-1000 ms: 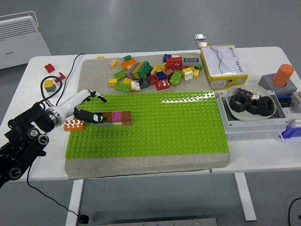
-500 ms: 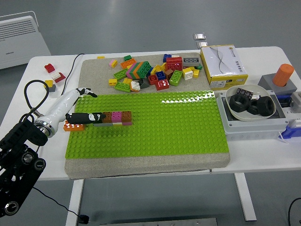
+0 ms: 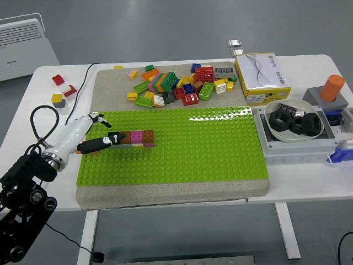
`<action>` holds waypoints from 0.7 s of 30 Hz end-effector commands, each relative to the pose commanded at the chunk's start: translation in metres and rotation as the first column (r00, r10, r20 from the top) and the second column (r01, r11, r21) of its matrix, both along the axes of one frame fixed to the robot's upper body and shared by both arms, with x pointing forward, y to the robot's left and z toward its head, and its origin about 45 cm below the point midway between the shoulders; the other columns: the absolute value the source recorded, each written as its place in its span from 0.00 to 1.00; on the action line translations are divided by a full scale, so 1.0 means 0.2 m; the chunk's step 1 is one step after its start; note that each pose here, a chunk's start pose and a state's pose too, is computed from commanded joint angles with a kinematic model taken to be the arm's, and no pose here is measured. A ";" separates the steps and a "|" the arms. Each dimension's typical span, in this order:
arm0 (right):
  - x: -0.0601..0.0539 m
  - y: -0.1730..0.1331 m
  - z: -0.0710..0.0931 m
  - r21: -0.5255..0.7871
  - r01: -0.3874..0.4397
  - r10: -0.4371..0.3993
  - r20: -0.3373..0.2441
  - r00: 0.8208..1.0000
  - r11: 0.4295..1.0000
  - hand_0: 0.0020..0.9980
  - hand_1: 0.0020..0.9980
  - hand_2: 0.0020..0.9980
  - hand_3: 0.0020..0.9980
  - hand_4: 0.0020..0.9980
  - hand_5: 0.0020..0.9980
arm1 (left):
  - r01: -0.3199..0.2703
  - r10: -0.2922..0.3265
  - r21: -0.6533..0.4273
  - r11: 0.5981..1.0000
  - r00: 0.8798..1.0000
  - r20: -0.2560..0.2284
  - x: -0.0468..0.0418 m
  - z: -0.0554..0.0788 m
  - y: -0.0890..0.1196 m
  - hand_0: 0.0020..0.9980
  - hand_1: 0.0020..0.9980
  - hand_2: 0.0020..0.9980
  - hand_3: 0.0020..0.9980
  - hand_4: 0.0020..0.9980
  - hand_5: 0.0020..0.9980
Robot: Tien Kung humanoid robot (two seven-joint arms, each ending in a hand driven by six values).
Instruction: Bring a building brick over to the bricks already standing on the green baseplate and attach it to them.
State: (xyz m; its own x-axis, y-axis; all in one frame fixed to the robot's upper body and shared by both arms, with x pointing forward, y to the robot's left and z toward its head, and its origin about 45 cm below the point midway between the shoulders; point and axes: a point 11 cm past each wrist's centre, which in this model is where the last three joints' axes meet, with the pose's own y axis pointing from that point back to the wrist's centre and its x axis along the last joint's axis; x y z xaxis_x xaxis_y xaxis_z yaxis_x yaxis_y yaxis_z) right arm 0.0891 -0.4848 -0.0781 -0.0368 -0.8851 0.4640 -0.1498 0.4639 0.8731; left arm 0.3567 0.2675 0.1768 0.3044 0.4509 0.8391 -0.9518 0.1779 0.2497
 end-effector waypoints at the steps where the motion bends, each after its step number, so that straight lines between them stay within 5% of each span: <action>1: 0.00 0.00 0.00 0.000 0.000 0.000 0.000 1.000 1.000 0.68 0.62 0.62 0.70 0.74 0.95 | -0.001 0.001 -0.002 1.000 1.000 -0.002 0.000 0.00 0.00 0.97 0.95 0.92 0.63 1.00 0.85; 21: 0.01 0.01 0.00 0.003 -0.001 0.001 0.004 1.000 1.000 0.68 0.62 0.62 0.70 0.74 0.95 | -0.029 0.027 -0.030 0.999 0.997 -0.067 0.002 -0.10 0.02 0.98 0.95 0.92 0.62 1.00 0.84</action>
